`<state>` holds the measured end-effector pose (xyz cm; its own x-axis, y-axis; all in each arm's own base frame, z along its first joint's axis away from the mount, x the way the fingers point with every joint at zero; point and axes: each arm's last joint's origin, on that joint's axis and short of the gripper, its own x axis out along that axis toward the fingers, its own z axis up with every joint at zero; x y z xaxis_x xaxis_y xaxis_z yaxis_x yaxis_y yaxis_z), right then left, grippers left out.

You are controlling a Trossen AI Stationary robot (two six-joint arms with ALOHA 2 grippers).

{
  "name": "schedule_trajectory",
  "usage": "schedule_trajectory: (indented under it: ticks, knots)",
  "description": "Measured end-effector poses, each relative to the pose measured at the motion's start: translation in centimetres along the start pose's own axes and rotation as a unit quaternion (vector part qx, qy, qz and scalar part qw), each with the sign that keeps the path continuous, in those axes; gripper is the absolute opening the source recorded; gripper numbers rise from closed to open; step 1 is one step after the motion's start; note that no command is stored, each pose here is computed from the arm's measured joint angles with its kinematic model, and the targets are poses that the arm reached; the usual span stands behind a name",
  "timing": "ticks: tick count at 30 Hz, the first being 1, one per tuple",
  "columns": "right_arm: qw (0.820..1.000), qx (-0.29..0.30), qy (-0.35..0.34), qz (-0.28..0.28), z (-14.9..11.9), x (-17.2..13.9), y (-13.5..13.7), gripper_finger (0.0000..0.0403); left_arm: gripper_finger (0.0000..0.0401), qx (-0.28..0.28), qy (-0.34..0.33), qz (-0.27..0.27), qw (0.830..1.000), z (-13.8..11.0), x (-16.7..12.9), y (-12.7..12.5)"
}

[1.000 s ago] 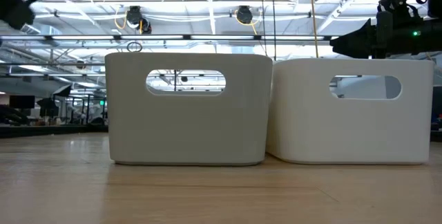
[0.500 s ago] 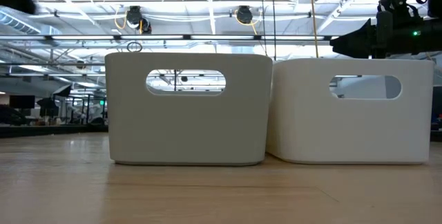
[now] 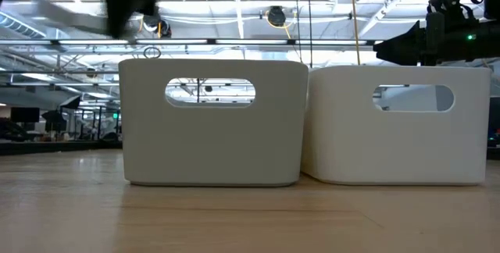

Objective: Pick & Place First Aid Supplies
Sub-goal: Put the green pad into the gray bin

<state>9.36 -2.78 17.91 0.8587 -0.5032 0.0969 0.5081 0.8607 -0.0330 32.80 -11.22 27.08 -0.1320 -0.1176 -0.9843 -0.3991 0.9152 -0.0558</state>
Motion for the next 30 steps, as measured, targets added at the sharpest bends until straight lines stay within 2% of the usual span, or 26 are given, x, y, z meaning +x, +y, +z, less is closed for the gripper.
schedule_trajectory:
  ticks: [8,15,24,30]
  knots:
    - [1.000,0.000,0.000,0.000,0.0,0.0,0.0,0.0279,0.0001,-0.013,-0.038,-0.019,0.999,5.6,-1.6,-1.2]
    - [1.000,0.000,0.000,0.000,0.0,0.0,0.0,0.0279,0.0001,-0.012,-0.060,-0.029,0.998,8.1,-2.0,-1.6]
    - [1.000,0.000,0.000,0.000,0.0,0.0,0.0,0.0279,0.0000,-0.019,-0.042,0.010,0.999,10.1,1.5,-2.2]
    - [1.000,0.000,0.000,0.000,0.0,0.0,0.0,0.0279,0.0000,-0.020,-0.039,0.018,0.999,11.4,3.8,-2.6]
